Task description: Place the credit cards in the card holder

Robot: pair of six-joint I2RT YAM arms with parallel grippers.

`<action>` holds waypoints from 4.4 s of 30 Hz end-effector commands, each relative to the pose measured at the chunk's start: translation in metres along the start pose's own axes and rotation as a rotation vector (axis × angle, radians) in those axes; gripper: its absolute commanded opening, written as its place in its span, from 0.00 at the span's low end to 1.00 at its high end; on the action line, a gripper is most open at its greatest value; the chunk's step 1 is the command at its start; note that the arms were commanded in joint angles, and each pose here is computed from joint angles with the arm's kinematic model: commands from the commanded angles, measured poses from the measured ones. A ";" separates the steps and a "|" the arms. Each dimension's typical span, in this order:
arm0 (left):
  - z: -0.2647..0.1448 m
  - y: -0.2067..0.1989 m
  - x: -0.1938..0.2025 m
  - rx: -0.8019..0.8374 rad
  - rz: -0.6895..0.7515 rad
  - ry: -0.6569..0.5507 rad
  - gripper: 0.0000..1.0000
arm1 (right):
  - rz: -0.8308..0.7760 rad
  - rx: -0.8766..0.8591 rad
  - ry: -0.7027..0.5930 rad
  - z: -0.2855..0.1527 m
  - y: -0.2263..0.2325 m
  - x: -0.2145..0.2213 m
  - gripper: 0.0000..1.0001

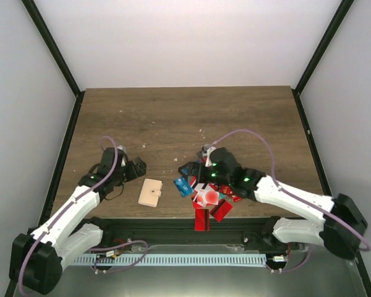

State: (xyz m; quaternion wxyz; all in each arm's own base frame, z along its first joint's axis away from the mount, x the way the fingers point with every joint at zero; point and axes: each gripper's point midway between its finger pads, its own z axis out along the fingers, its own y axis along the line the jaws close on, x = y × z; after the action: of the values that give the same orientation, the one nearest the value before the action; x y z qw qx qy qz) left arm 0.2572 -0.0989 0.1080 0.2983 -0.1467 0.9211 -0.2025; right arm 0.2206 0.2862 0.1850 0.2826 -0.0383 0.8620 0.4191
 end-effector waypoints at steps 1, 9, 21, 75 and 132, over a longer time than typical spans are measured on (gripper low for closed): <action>0.000 0.007 0.027 -0.092 -0.042 0.035 1.00 | -0.019 0.152 0.081 0.029 0.003 0.033 1.00; 0.011 0.022 0.070 -0.193 -0.026 0.109 0.78 | -0.043 0.221 0.235 0.073 -0.001 0.084 0.92; 0.028 0.012 0.125 -0.143 0.015 0.242 0.43 | -0.072 0.205 0.243 0.078 0.000 0.082 0.73; -0.010 -0.099 0.099 0.419 0.212 0.082 0.04 | -0.024 0.084 0.371 0.083 -0.012 0.073 0.60; -0.157 -0.204 0.089 1.195 0.488 0.032 0.31 | -0.448 -0.941 0.284 -0.077 0.133 0.005 0.01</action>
State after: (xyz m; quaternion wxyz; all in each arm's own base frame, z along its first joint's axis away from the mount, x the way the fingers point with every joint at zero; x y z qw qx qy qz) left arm 0.1323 -0.2625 0.2650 0.3561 0.2317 0.6875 -0.5890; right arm 0.1465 0.3186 0.2838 0.1702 -0.3641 0.6210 0.6729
